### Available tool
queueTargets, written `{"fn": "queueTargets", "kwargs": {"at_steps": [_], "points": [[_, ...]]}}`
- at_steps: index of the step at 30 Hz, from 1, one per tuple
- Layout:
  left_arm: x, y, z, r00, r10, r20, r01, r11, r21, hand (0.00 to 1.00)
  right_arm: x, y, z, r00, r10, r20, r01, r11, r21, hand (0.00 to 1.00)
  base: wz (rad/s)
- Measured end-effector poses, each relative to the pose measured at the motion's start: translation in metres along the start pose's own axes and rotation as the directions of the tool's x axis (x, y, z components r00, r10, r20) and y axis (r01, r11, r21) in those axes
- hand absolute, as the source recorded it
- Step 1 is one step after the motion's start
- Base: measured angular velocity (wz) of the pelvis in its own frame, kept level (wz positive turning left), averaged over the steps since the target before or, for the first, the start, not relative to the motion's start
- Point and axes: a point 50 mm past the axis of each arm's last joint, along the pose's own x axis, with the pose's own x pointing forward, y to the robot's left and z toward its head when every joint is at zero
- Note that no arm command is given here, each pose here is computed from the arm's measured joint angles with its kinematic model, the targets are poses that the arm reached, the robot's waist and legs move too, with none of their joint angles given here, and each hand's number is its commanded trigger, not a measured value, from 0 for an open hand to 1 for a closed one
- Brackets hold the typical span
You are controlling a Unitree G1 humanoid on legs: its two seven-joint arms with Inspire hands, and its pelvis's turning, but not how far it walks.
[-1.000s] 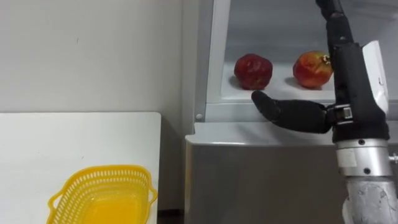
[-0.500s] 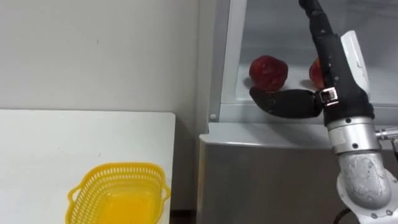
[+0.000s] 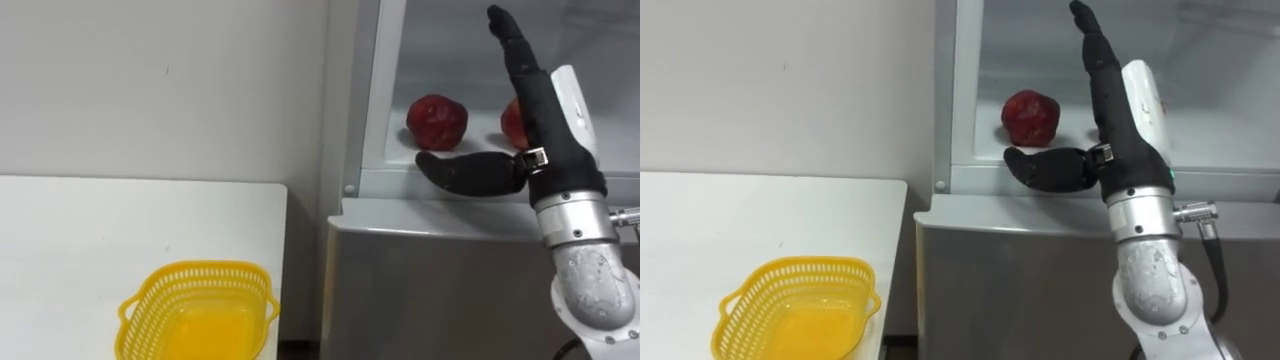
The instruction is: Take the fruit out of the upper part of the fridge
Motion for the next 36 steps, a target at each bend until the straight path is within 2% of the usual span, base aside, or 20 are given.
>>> {"fn": "queueTargets", "kwargs": {"at_steps": [10,15,22,36], "points": [[0.000,0.001,-0.002,1.000,-0.007,-0.022,0.007,1.000,-0.004,0.00,0.003,-0.005,-0.010,0.996,0.068,-0.058,-0.066,0.997,0.035,0.00,0.02],[-0.001,0.000,-0.004,0.999,-0.017,-0.038,0.017,1.000,-0.007,0.00,0.012,-0.005,-0.012,0.993,0.089,-0.072,-0.085,0.995,0.048,0.00,0.00],[-0.001,0.001,-0.006,0.998,-0.027,-0.048,0.027,1.000,-0.010,0.00,0.017,-0.006,-0.017,0.984,0.138,-0.110,-0.123,0.984,0.130,0.00,0.04],[-0.001,0.002,-0.008,0.998,-0.023,-0.065,0.022,1.000,-0.012,0.00,0.018,-0.002,-0.019,0.972,0.201,-0.124,-0.184,0.974,0.130,0.00,0.00]]}}
